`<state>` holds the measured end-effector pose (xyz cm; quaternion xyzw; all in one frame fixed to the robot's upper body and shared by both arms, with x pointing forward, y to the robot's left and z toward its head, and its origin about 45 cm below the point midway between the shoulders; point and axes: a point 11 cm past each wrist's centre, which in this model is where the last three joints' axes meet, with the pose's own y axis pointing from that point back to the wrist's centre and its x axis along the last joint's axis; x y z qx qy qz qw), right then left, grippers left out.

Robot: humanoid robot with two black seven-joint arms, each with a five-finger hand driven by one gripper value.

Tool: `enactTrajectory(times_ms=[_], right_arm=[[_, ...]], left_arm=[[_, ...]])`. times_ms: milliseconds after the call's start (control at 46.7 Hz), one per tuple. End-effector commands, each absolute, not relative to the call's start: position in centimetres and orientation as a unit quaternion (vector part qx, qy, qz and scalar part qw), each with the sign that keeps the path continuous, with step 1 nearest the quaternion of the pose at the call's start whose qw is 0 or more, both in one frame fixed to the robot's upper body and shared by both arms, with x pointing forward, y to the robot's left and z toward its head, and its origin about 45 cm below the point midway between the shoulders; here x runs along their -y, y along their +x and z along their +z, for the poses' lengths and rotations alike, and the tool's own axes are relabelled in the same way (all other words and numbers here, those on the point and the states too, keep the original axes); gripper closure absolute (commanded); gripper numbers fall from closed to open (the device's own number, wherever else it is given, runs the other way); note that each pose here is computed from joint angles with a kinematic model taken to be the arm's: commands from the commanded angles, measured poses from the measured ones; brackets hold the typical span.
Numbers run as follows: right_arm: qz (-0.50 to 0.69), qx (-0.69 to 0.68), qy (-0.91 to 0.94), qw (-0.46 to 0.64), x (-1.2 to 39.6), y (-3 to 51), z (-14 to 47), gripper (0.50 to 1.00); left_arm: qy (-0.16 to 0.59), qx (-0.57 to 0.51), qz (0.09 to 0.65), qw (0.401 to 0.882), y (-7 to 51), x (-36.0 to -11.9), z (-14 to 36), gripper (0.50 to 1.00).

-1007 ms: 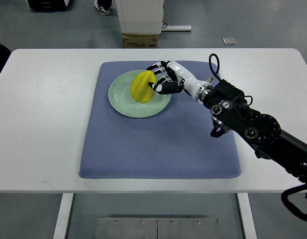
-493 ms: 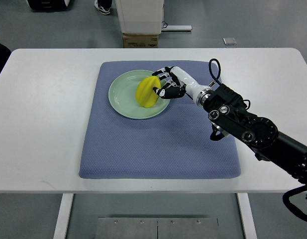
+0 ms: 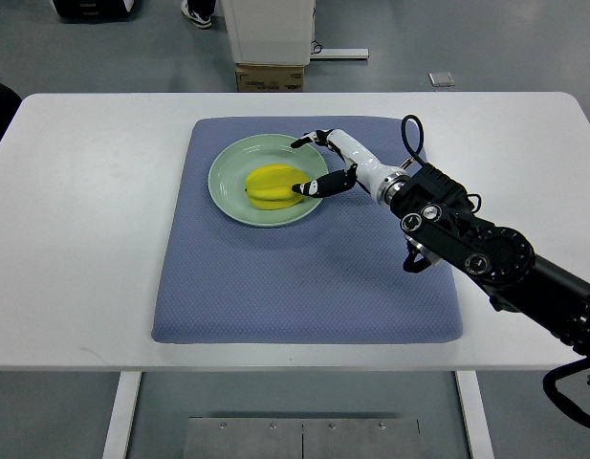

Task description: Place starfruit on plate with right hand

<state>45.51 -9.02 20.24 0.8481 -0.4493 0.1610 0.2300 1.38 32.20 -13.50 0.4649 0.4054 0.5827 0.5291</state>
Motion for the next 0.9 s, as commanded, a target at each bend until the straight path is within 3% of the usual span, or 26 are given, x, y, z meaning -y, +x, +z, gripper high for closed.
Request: enactTrajectory(times_ms=[0, 493, 879], right_arm=[[0.161, 0.450, 0.848, 0.227, 9.0, 45.6, 20.4, 0.500], [0.107, 0.492, 0.847, 0.171, 9.9, 46.5, 22.3, 0.500], [0.009, 0.576, 0.808, 0.122, 16.0, 47.3, 21.2, 0.500]], left_arm=[[0.465, -0.405, 0.583, 0.529, 1.4, -32.2, -13.5, 0.500], [0.464, -0.406, 0.583, 0.529, 1.4, -32.2, -13.5, 0.500], [0.465, -0.406, 0.582, 0.529, 1.3, -32.2, -13.5, 0.500]])
